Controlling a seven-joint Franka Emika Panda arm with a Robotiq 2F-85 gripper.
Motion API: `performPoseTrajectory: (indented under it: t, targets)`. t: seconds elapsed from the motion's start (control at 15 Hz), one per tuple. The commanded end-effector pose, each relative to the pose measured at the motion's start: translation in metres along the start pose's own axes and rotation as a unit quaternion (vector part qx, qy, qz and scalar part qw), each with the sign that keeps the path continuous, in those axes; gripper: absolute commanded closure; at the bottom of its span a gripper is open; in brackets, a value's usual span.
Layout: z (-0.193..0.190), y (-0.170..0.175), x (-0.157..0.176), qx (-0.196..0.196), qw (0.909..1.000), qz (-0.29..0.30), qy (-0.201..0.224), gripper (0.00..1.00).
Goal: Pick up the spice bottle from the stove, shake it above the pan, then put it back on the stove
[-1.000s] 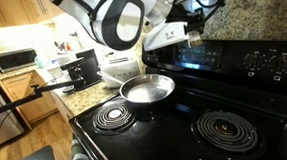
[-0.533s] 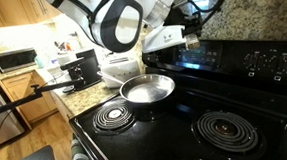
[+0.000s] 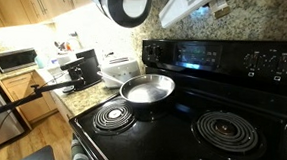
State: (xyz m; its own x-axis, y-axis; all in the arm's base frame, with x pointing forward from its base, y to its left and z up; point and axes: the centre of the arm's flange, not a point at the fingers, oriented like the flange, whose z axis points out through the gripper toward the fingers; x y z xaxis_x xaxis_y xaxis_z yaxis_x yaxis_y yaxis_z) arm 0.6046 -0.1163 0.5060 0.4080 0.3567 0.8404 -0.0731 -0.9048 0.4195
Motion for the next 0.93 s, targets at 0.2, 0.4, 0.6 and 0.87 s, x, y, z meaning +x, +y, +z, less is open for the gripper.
performPoseTrajectory:
  t: [0.2,0.4,0.6,0.87]
  targets:
    - [-0.001,-0.029,-0.007,-0.056,0.9961,-0.039,0.056,0.82]
    - [0.005,-0.047,-0.007,-0.001,0.9972,-0.057,0.049,0.82]
    - [0.007,-0.081,-0.013,0.071,0.9944,-0.068,0.041,0.82]
    - [0.009,-0.117,-0.032,0.114,0.9892,-0.091,0.014,0.82]
